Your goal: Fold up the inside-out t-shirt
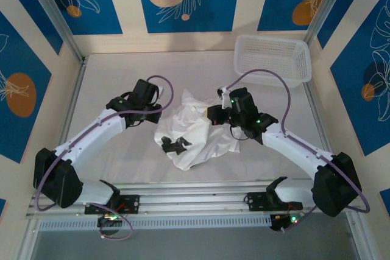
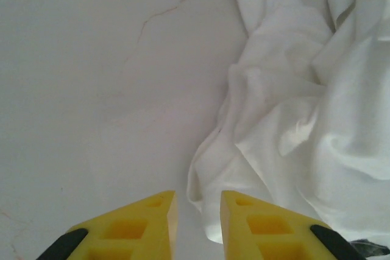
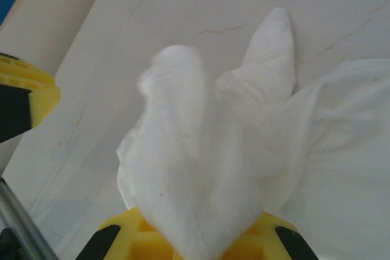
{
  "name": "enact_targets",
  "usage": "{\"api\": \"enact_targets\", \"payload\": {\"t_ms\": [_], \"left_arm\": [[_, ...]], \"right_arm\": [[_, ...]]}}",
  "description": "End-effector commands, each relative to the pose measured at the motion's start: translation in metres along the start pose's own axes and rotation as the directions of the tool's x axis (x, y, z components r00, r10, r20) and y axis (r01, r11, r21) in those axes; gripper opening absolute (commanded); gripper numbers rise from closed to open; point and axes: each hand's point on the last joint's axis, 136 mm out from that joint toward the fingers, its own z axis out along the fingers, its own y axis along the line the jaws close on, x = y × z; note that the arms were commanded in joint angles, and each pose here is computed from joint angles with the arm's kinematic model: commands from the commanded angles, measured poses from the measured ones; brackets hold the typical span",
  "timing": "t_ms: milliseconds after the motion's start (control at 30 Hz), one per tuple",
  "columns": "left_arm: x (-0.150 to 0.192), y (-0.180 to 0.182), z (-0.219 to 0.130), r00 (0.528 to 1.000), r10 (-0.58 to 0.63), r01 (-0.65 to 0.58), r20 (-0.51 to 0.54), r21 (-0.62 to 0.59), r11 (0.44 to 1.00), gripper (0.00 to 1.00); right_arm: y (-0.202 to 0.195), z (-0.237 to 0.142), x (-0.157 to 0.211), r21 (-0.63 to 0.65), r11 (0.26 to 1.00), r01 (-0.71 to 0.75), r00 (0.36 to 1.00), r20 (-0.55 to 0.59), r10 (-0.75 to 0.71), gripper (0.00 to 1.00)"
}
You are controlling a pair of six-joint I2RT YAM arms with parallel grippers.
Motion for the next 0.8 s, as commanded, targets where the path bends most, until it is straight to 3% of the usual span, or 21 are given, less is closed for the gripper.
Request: {"api": "enact_targets", "payload": {"t_ms": [0, 100, 200, 333, 433, 533, 633, 767], "left_arm": [[-0.018, -0.039, -0.017, 0.993, -0.040, 0.010, 0.114, 0.251, 0.968, 0.27], [-0.036, -0.094, -0.039, 0.971, -0.190, 0.068, 0.146, 0.591, 0.804, 0.34], [-0.039, -0.111, -0.030, 0.954, -0.296, 0.194, 0.037, 0.677, 0.710, 0.47], [-0.034, -0.122, -0.009, 0.964, -0.266, 0.185, 0.023, 0.659, 0.729, 0.57], [-0.041, -0.124, 0.004, 0.966, -0.253, 0.154, 0.059, 0.653, 0.742, 0.73], [-0.049, -0.127, 0.019, 0.964, -0.260, 0.161, 0.059, 0.649, 0.743, 0.77], [-0.049, -0.119, 0.042, 0.955, -0.296, 0.221, 0.031, 0.596, 0.772, 0.70], [-0.046, -0.092, 0.064, 0.929, -0.370, 0.322, 0.005, 0.480, 0.816, 0.44]], "right_arm": [[0.014, 0.001, 0.020, -0.091, 0.995, -0.050, 0.996, -0.075, 0.043, 0.00], [0.014, 0.004, 0.018, -0.097, 0.993, -0.060, 0.997, -0.062, 0.054, 0.00], [0.018, 0.005, 0.014, -0.107, 0.992, -0.062, 0.996, -0.063, 0.055, 0.00], [0.026, 0.004, 0.011, -0.137, 0.988, -0.067, 0.996, -0.069, 0.058, 0.00], [0.036, 0.002, 0.009, -0.169, 0.983, -0.071, 0.995, -0.075, 0.059, 0.00], [0.041, 0.001, 0.008, -0.182, 0.980, -0.075, 0.995, -0.080, 0.061, 0.00], [0.043, 0.000, 0.006, -0.183, 0.979, -0.095, 0.994, -0.075, 0.082, 0.00], [0.048, -0.001, 0.007, -0.208, 0.973, -0.099, 0.993, -0.085, 0.083, 0.00]]}}
